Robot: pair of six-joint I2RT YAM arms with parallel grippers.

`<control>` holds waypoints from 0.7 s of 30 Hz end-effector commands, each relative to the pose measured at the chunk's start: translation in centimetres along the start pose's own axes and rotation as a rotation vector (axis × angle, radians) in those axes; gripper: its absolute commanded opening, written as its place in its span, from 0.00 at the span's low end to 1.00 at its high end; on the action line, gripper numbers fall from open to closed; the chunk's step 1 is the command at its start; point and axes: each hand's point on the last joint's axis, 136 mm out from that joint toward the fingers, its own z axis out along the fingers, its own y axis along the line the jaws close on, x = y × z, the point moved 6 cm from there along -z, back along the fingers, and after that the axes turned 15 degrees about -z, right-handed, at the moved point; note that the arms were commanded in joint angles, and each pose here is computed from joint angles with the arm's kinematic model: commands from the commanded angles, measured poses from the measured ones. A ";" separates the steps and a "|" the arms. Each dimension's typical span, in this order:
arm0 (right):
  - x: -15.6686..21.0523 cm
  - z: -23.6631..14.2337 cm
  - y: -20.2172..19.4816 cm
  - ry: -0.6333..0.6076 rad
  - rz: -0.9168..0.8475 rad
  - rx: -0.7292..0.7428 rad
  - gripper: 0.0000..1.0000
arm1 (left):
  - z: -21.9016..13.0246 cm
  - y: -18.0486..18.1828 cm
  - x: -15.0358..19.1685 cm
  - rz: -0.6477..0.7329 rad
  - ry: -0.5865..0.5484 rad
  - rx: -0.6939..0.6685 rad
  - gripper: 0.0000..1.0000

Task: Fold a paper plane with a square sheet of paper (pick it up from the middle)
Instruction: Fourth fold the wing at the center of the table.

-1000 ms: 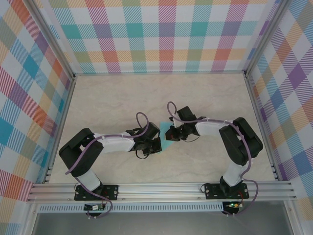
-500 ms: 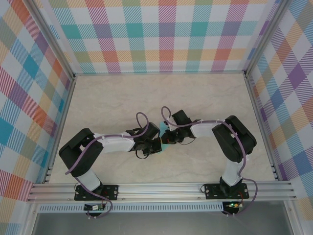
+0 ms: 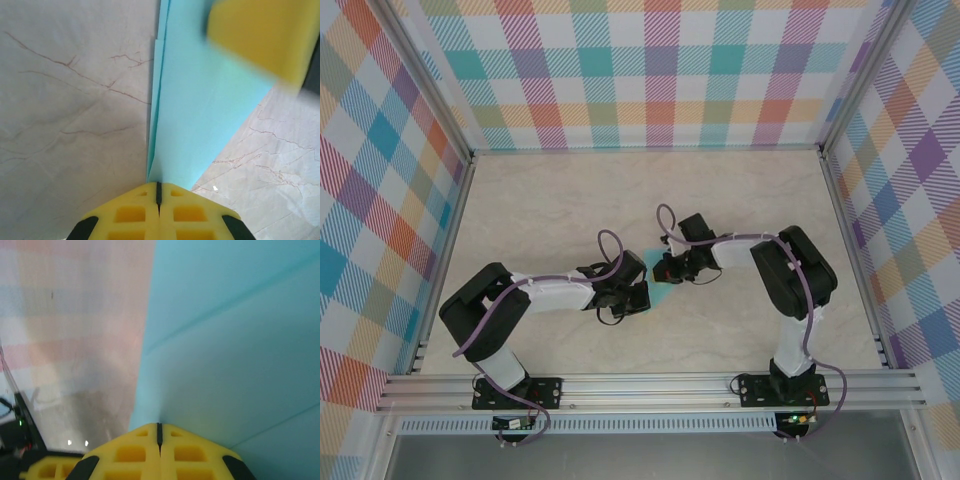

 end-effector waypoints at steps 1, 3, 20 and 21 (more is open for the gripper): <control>-2.9 -1.2 -4.9 -0.104 0.061 0.150 0.00 | 0.8 8.5 3.5 -0.028 0.138 -0.364 0.00; -3.7 -1.6 -6.0 -0.123 0.101 0.147 0.00 | 0.7 8.5 3.5 -0.027 0.136 -0.360 0.00; -6.8 -8.7 -3.8 -0.227 0.202 0.201 0.16 | -3.1 -3.1 0.5 0.090 0.007 -0.062 0.22; -6.3 -8.9 -3.4 -0.222 0.221 0.197 0.21 | -3.6 -4.1 0.1 0.102 -0.017 -0.043 0.27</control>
